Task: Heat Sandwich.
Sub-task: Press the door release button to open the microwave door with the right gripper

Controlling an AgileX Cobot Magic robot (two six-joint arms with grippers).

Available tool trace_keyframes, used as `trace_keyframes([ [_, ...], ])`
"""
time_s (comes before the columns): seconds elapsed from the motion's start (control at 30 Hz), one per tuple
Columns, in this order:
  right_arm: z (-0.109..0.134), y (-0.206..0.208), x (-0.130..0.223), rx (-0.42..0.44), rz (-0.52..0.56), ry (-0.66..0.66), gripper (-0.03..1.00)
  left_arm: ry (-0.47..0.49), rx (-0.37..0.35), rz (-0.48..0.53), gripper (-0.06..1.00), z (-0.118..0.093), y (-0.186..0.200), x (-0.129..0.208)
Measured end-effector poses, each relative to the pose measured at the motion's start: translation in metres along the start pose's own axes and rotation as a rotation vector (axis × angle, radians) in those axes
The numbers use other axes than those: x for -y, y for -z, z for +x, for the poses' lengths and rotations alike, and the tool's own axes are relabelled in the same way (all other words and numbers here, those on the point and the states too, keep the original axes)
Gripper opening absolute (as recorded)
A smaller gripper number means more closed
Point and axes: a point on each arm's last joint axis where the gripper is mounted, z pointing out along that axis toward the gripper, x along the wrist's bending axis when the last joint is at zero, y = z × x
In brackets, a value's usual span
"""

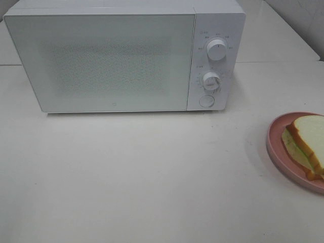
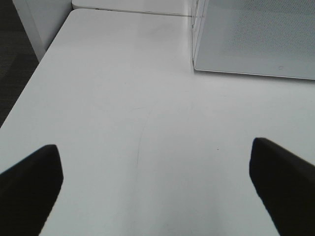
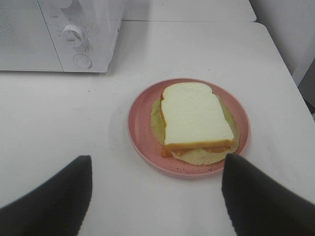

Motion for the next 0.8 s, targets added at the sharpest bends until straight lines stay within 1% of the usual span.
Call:
trace_keyframes([
  [0.53,0.000,0.000,0.000,0.000,-0.001,0.000,0.71,0.000,0.000,0.000,0.98,0.000,0.000,0.000],
  [0.67,0.000,0.003,-0.004,-0.001,-0.033,0.000,0.71,0.000,0.000,0.000,0.98,0.000,0.000,0.000],
  [0.7,0.000,0.004,-0.011,-0.002,-0.065,0.000,0.71,0.000,0.000,0.000,0.98,0.000,0.000,0.000],
  [0.8,0.001,-0.002,-0.021,-0.004,-0.073,0.001,0.72,0.000,0.000,0.000,0.98,0.000,0.000,0.000],
])
